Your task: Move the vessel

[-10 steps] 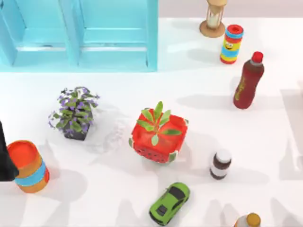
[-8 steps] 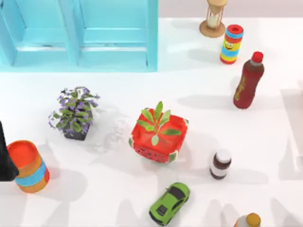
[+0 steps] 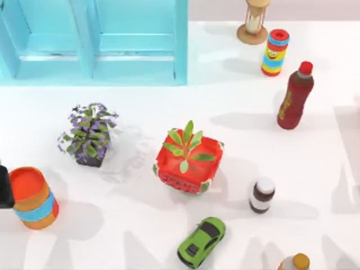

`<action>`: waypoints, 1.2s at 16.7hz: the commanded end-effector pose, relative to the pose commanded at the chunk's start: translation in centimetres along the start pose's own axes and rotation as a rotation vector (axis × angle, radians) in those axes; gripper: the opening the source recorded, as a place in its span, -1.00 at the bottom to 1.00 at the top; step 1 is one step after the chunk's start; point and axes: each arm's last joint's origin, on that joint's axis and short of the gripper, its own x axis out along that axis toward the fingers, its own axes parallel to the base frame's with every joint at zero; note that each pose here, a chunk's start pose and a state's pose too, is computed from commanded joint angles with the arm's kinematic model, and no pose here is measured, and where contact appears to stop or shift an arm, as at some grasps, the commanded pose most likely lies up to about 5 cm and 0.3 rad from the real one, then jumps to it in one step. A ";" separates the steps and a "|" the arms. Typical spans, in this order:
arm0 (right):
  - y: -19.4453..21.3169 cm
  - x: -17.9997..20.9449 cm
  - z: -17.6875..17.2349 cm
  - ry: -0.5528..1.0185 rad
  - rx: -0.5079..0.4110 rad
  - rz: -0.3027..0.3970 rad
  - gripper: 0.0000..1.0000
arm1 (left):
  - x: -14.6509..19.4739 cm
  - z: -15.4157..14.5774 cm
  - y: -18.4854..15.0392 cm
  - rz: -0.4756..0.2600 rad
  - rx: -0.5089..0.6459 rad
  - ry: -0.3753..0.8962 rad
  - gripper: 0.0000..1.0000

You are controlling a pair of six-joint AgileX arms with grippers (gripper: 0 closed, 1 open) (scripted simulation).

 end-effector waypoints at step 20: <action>0.0 0.0 0.0 0.000 0.000 0.000 1.00 | 16.8 10.4 5.9 -0.082 -0.001 1.207 1.00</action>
